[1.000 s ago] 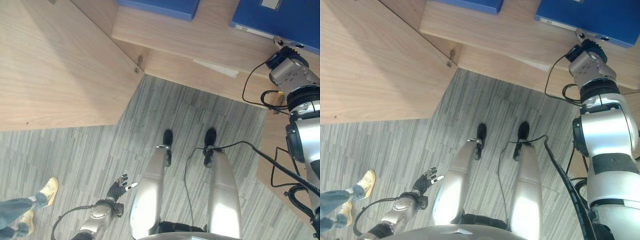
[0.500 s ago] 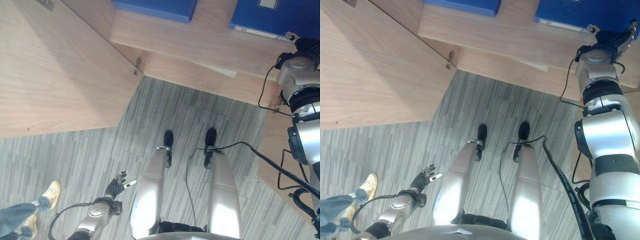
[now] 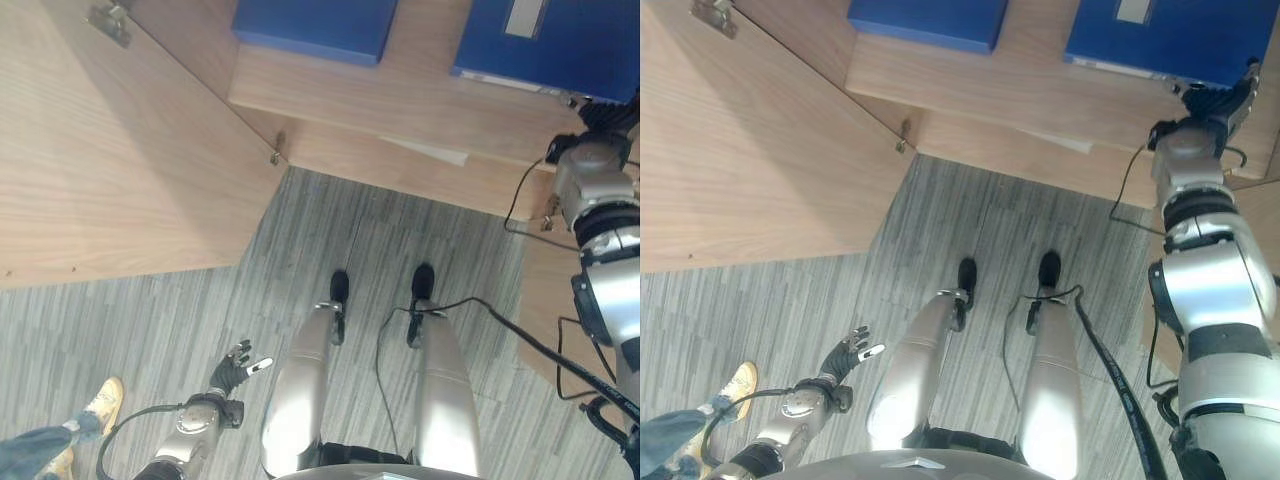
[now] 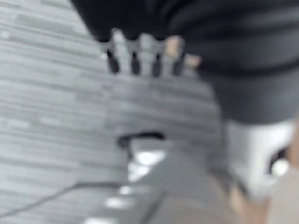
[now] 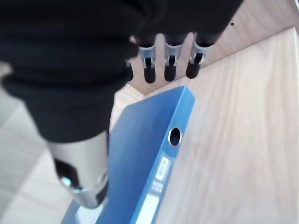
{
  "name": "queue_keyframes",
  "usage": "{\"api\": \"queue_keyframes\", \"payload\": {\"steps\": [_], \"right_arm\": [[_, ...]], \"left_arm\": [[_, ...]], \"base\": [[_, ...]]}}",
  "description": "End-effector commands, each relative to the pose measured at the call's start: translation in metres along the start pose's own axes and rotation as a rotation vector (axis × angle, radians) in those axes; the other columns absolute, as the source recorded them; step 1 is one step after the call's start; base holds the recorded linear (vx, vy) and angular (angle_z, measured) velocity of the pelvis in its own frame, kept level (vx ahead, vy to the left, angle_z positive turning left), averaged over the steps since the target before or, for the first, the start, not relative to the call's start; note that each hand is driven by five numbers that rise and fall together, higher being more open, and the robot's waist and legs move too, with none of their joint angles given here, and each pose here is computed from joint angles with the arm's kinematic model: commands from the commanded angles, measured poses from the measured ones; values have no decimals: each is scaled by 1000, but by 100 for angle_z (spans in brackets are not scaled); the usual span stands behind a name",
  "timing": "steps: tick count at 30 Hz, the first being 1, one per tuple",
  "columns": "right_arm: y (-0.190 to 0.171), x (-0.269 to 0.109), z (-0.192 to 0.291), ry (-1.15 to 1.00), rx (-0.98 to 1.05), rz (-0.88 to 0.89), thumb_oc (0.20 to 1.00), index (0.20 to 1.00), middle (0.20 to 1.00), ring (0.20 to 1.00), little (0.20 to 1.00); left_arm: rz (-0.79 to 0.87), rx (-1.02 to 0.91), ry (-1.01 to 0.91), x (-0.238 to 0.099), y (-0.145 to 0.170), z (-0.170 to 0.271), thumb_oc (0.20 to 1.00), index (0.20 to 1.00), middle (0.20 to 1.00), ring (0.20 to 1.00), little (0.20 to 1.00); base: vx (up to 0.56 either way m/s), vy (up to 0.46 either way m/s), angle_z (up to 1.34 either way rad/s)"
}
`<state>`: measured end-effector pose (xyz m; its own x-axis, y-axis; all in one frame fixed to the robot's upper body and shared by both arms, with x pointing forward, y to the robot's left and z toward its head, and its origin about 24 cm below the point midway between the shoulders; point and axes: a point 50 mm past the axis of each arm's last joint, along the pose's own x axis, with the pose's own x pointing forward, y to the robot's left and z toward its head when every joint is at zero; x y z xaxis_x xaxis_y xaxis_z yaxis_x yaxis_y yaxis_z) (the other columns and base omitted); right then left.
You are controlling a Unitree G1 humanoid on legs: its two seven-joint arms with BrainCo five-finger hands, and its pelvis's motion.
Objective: Put the empty folder in the office cabinet
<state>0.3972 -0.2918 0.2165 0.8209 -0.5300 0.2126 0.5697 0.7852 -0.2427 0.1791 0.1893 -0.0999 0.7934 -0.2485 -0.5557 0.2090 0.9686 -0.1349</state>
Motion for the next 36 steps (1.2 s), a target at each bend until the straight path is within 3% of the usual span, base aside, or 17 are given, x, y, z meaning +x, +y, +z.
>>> {"api": "queue_keyframes", "payload": {"steps": [1, 3, 6, 7, 10, 18, 24, 36], "right_arm": [[-7, -5, 14, -225, -32, 110, 1000, 1000, 1000, 1000, 1000], [4, -21, -14, -203, -12, 251, 1000, 1000, 1000, 1000, 1000], [14, -37, -36, -192, -41, 324, 1000, 1000, 1000, 1000, 1000], [27, -61, -60, -163, -19, 442, 1000, 1000, 1000, 1000, 1000], [38, -100, -100, -97, -72, 550, 1000, 1000, 1000, 1000, 1000], [25, -184, -196, 213, -185, 725, 1000, 1000, 1000, 1000, 1000], [19, -220, -227, 359, -183, 770, 1000, 1000, 1000, 1000, 1000], [-4, -262, -258, 484, -201, 626, 1000, 1000, 1000, 1000, 1000]], "left_arm": [[73, 38, 10, -16, 18, -10, 1000, 1000, 1000, 1000, 1000], [88, 41, 11, -14, 19, -8, 1000, 1000, 1000, 1000, 1000], [93, 28, 9, -14, 20, -9, 1000, 1000, 1000, 1000, 1000], [95, 28, 9, -13, 20, -10, 1000, 1000, 1000, 1000, 1000], [114, 6, 37, -13, 20, -17, 1000, 1000, 1000, 1000, 1000], [124, -58, 139, -21, 17, -42, 1000, 1000, 1000, 1000, 1000], [86, -108, 230, -27, 16, -58, 1000, 1000, 1000, 1000, 1000], [135, -152, 354, -38, 20, -78, 1000, 1000, 1000, 1000, 1000]], "base": [[-89, 114, 3], [-121, 163, 1], [-128, 165, -7], [-147, 210, -17], [-139, 210, -19], [-187, 184, -10], [-189, 104, -3], [-184, 73, -34]]}}
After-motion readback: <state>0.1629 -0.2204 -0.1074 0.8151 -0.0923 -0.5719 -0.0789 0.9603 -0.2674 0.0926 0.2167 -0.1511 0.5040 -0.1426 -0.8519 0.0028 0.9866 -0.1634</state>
